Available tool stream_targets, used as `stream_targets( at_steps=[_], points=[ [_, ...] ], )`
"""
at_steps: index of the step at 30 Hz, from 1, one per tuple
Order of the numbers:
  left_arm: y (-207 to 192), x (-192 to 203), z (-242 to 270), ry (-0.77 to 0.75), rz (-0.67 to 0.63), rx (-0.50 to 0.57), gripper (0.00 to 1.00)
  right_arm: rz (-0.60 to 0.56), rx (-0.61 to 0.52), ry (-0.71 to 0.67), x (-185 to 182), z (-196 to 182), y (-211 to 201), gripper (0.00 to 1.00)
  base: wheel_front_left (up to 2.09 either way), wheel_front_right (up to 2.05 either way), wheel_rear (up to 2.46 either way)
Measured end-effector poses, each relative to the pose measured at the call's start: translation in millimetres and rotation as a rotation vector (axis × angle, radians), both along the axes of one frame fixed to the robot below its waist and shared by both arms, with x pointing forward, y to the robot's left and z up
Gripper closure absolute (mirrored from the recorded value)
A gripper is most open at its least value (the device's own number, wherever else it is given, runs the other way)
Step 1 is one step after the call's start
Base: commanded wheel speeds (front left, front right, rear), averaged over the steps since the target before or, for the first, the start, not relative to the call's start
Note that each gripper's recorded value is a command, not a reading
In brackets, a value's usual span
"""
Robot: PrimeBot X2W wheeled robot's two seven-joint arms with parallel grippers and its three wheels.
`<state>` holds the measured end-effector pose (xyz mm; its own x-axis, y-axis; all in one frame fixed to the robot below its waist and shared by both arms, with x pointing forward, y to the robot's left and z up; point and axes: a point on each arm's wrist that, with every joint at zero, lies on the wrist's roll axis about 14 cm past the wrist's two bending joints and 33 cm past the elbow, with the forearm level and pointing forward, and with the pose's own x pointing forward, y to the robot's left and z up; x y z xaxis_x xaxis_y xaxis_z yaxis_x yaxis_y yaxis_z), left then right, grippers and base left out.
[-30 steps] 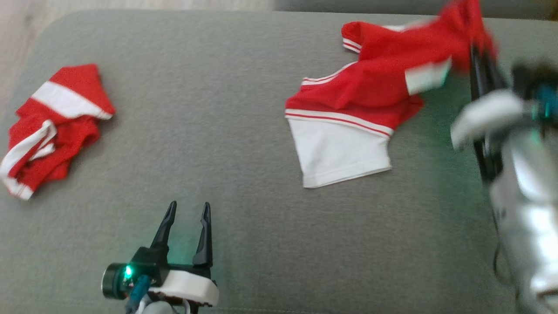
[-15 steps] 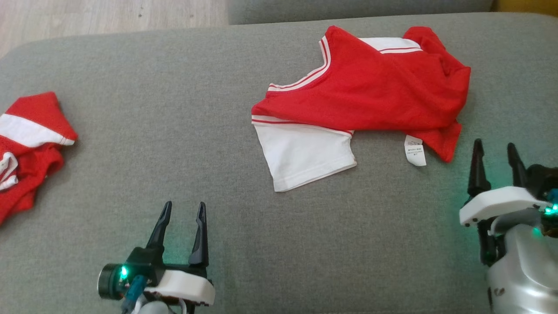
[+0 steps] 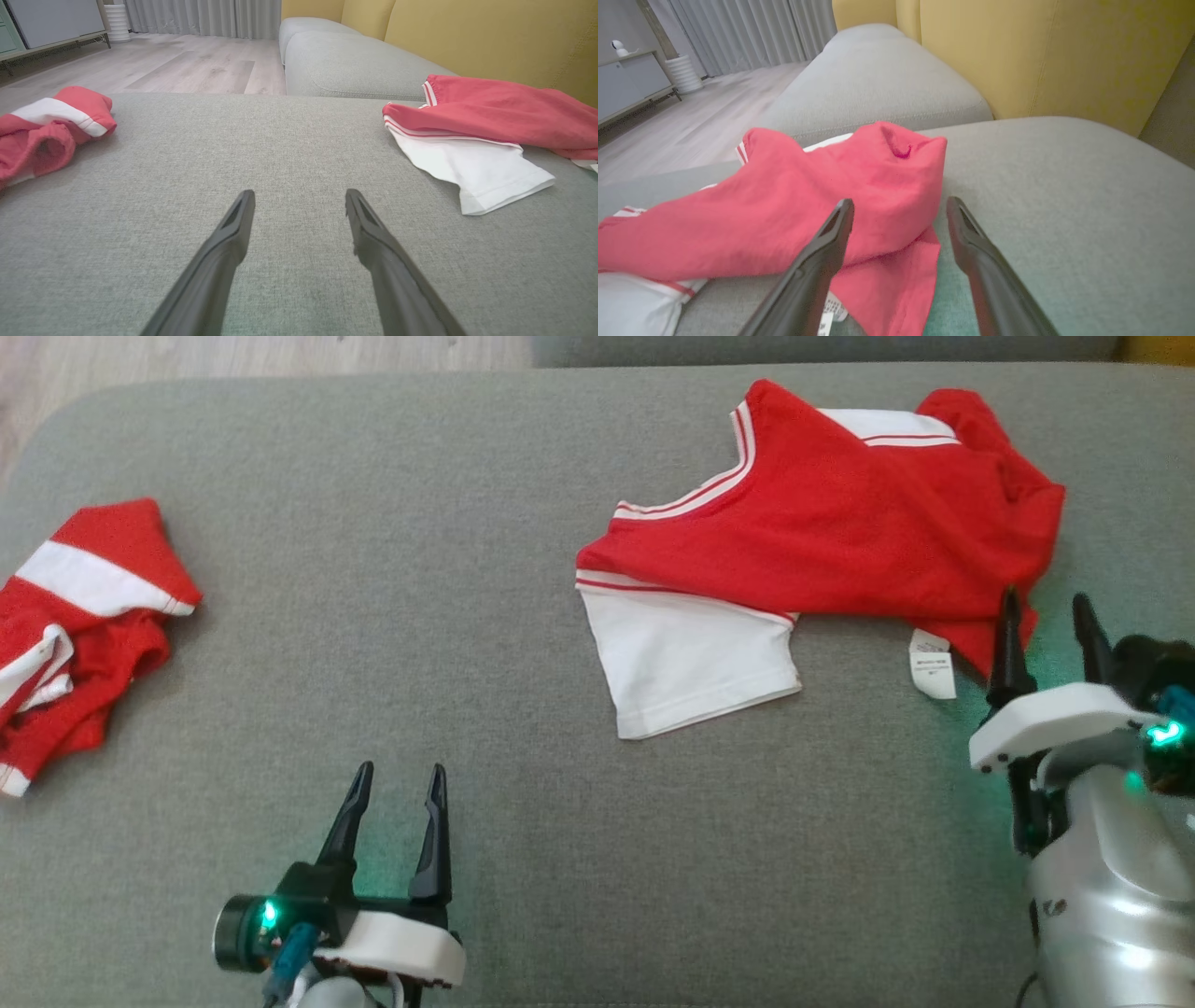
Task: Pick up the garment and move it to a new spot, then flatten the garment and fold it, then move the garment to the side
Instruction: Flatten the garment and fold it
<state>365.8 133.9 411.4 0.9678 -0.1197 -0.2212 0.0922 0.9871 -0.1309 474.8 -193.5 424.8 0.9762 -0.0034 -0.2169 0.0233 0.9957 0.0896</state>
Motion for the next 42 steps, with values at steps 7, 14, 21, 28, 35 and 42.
stream_targets(
  at_steps=[7,14,21,28,35,42],
  points=[
    [-0.3,4.5,-1.5,0.003,-0.003,0.002,0.00,0.002,0.059,0.121,-1.5,-36.9,14.8,0.00,0.00,0.00,0.00],
    [7.4,3.2,-2.5,0.007,0.016,0.016,0.00,0.022,0.084,0.093,22.5,-26.3,30.0,0.00,0.00,0.00,0.00],
    [10.5,-1.1,-3.5,0.013,0.025,0.020,0.00,0.030,0.081,0.148,17.7,-41.8,34.8,1.00,0.00,0.00,0.00],
    [16.3,-6.0,-2.6,0.013,0.043,0.026,0.00,0.079,0.048,0.059,49.1,-11.0,50.4,1.00,0.00,0.00,0.00],
    [18.3,-7.3,-0.2,0.008,0.053,0.018,0.00,0.147,0.001,-0.008,82.8,31.5,73.2,0.00,0.00,0.00,0.00],
    [11.3,-4.5,4.9,-0.008,0.039,-0.001,0.00,0.109,-0.036,0.054,54.4,6.3,49.9,0.00,0.00,0.00,0.00]
  ],
)
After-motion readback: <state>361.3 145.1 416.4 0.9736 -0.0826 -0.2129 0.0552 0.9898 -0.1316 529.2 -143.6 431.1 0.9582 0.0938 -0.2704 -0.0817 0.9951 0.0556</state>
